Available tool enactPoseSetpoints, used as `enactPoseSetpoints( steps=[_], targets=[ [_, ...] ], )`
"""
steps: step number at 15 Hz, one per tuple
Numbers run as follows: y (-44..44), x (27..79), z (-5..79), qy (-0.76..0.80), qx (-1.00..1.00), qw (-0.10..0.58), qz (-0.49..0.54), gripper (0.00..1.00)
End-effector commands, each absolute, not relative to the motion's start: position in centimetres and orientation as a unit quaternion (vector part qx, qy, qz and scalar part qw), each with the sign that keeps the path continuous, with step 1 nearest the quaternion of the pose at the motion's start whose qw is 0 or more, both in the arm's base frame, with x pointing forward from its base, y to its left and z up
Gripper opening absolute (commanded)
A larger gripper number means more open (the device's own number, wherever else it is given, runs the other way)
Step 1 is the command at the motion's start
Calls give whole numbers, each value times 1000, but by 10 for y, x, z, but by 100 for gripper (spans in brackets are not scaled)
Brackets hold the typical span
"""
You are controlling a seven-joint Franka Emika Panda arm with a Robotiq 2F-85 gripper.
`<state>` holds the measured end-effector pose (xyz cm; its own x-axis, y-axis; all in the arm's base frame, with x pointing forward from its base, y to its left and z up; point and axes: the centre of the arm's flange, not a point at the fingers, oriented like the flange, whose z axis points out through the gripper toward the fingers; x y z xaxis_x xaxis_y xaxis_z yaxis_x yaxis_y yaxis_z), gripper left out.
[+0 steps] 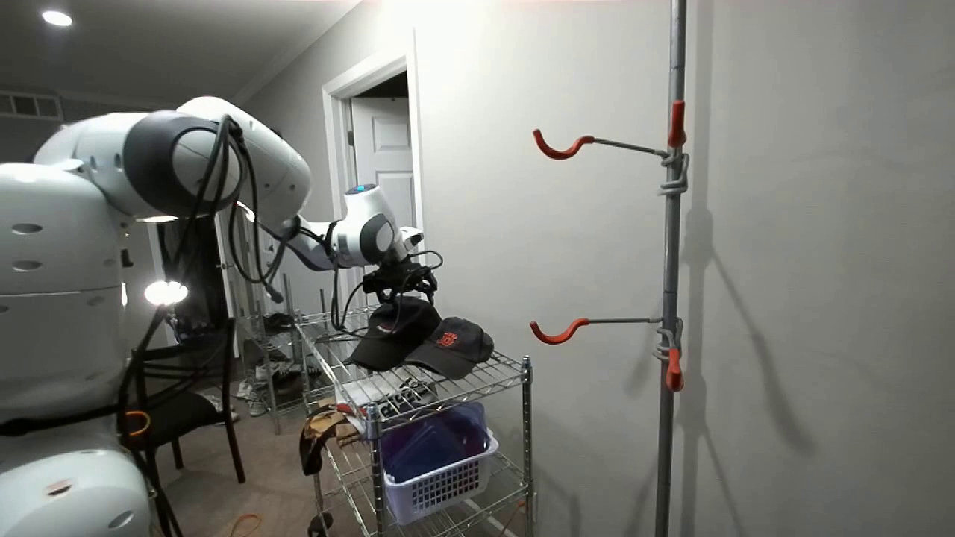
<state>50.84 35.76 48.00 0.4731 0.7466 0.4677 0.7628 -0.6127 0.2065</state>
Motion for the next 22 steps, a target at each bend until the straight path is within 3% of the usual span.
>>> enactPoseSetpoints(
  steps=[1, 8, 9, 11, 19, 22],
  targets=[
    [358, 515, 491, -457, -850, 36, -260, 100],
    [368, 519, 474, -467, -850, 62, -237, 100],
    [369, 519, 471, -470, -850, 63, -231, 75],
    [372, 521, 467, -475, -849, 63, -221, 67],
    [371, 525, 476, -478, -851, 58, -209, 13],
    [371, 524, 485, -479, -851, 56, -209, 2]
  ],
)
